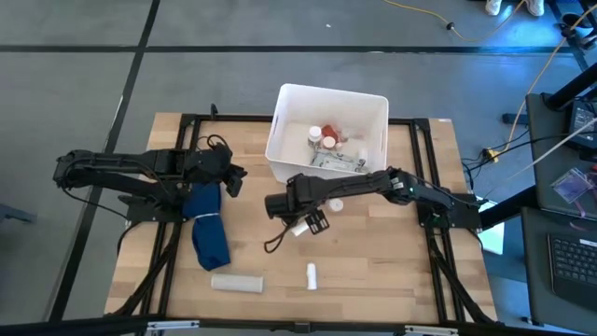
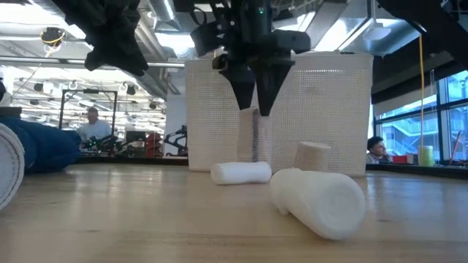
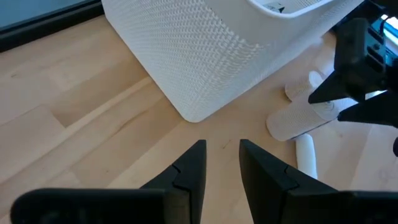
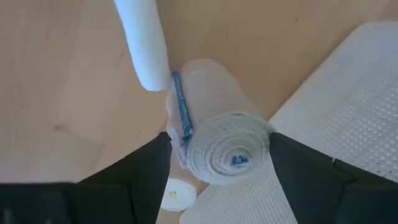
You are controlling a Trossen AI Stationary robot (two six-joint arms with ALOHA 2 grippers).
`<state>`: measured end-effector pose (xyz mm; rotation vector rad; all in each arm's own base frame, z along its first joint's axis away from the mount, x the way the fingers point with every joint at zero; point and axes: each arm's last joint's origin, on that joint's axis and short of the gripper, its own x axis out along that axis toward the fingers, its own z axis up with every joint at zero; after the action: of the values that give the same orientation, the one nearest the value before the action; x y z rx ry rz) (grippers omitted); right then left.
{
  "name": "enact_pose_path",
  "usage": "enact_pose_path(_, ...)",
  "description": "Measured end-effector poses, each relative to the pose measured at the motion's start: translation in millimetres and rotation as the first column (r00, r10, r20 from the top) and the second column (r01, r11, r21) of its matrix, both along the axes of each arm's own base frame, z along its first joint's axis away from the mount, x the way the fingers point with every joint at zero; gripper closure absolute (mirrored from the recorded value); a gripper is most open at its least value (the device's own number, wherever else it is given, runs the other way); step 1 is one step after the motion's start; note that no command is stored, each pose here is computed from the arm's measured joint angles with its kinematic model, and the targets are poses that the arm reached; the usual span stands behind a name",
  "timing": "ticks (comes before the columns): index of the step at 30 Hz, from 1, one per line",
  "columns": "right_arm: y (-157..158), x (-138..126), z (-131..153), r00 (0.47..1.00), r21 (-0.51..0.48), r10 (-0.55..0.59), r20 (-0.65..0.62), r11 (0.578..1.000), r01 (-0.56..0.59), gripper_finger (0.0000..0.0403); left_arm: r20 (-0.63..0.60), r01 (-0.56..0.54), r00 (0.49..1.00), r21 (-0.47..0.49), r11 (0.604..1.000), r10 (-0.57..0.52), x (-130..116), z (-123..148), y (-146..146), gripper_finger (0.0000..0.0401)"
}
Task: Pick & place medical supplies in basket/bin
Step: Put the top left bandage in the white bin
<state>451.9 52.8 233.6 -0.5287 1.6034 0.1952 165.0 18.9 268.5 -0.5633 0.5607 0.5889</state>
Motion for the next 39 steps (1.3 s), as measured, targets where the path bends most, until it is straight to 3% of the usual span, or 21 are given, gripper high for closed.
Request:
enact_pose_path(6, 2.3, 1.8, -1.6, 1.0, 0.077, -0.008, 0.007, 0.997, 0.008, 0.0149, 0.0, 0.0, 1.0, 0.0, 1.0, 0.0, 0.0, 0.0, 0.0, 0.0311)
enact_pose_path(12, 2.7, 3.6, -3.8, 1.0, 0.081, -0.009, 0.013, 0.997, 0.008, 0.0173, 0.0, -0.001, 1.0, 0.0, 1.0, 0.001, 0.0, 0.0, 0.0, 0.0311)
enact_pose_path(21, 1.4, -3.1, 3.8, 0.998, 0.077, -0.065, -0.009, 0.995, 0.066, 0.0291, 0.0, -0.001, 1.0, 0.001, 1.0, 0.001, -0.1, -0.1, 0.1, 0.0311)
enact_pose_path(28, 1.7, -12.5, 39.5, 0.991, 0.154, -0.11, 0.076, 0.983, 0.097, 0.0386, 0.0, -0.001, 1.0, 0.001, 1.0, 0.001, -0.1, 0.0, 0.0, 0.0311)
enact_pose_path(39, -3.5, -45.6, 113.1, 0.94, 0.218, -0.201, 0.275, 0.966, 0.143, 0.0397, 0.0, -0.002, 1.0, 0.001, 1.0, 0.002, -0.1, -0.2, 0.1, 0.0311)
